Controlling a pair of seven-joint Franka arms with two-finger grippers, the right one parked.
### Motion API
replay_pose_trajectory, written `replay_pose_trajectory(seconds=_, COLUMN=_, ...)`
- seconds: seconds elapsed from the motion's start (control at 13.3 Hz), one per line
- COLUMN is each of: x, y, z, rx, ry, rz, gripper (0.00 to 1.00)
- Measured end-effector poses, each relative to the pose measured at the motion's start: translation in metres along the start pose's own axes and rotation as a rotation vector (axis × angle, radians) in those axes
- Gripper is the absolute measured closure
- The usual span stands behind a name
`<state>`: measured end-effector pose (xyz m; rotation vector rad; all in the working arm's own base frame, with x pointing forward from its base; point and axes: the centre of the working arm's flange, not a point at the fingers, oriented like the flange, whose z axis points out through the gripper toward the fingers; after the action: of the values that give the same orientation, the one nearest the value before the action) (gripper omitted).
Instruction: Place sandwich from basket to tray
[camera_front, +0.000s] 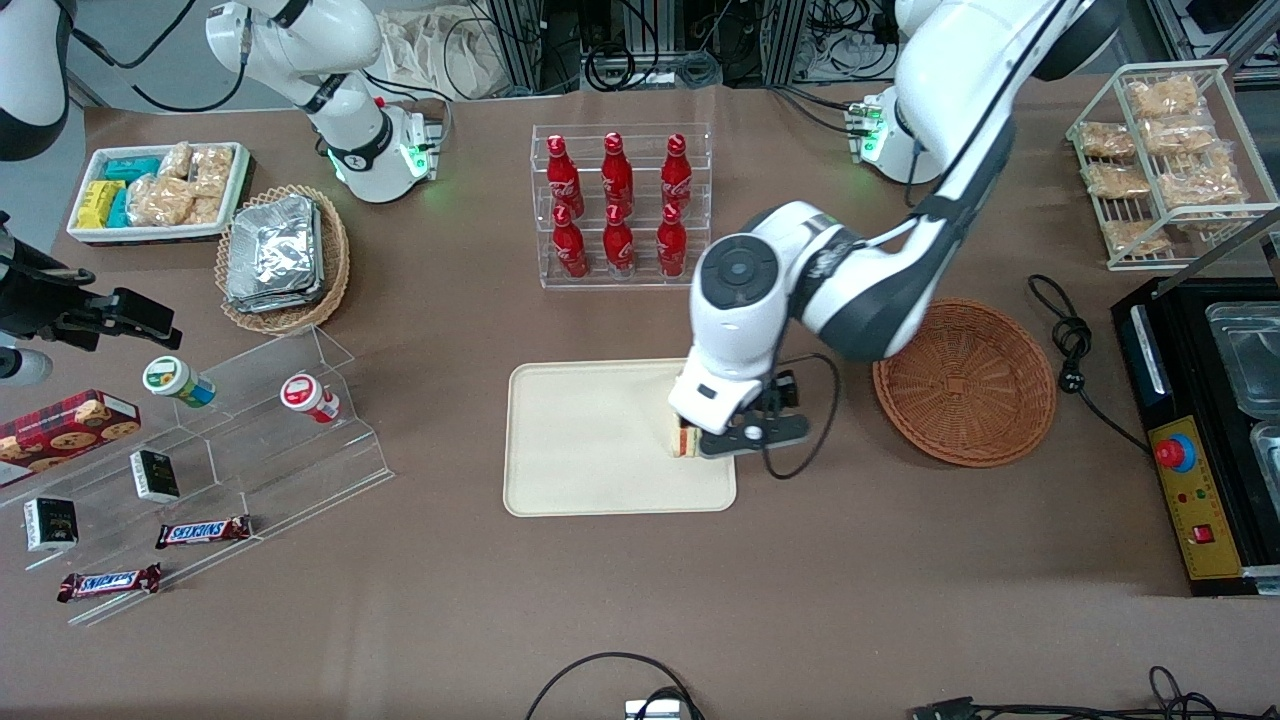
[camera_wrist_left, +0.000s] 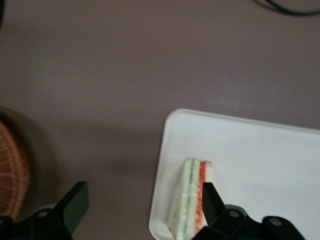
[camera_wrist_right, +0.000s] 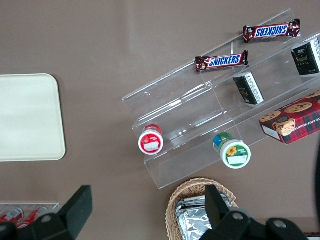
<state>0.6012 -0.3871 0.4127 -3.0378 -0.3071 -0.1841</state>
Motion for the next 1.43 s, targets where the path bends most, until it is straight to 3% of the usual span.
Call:
replay_pose_trajectory(seconds=0.23, x=0.033, y=-0.059, z=-0.038, rx=0.044, ry=0.007, rz=-0.037, gripper=0.00)
replay_pose_trajectory(seconds=0.53, x=0.049, y=-0.102, z=-0.061, rx=0.043, ry=-0.043, rz=-0.027, gripper=0.00)
replay_pose_trajectory(seconds=0.9, x=0.059, y=-0.148, z=-0.076, rx=0.095, ry=-0.095, rz=0.049, gripper=0.00)
replay_pose_trajectory(seconds=1.13, x=0.065, y=-0.182, z=-0.089, rx=0.084, ry=-0.108, rz=0.059, gripper=0.00)
replay_pose_trajectory(seconds=1.43, x=0.069, y=-0.247, z=-0.122, rx=0.041, ry=-0.110, rz=0.117, gripper=0.00)
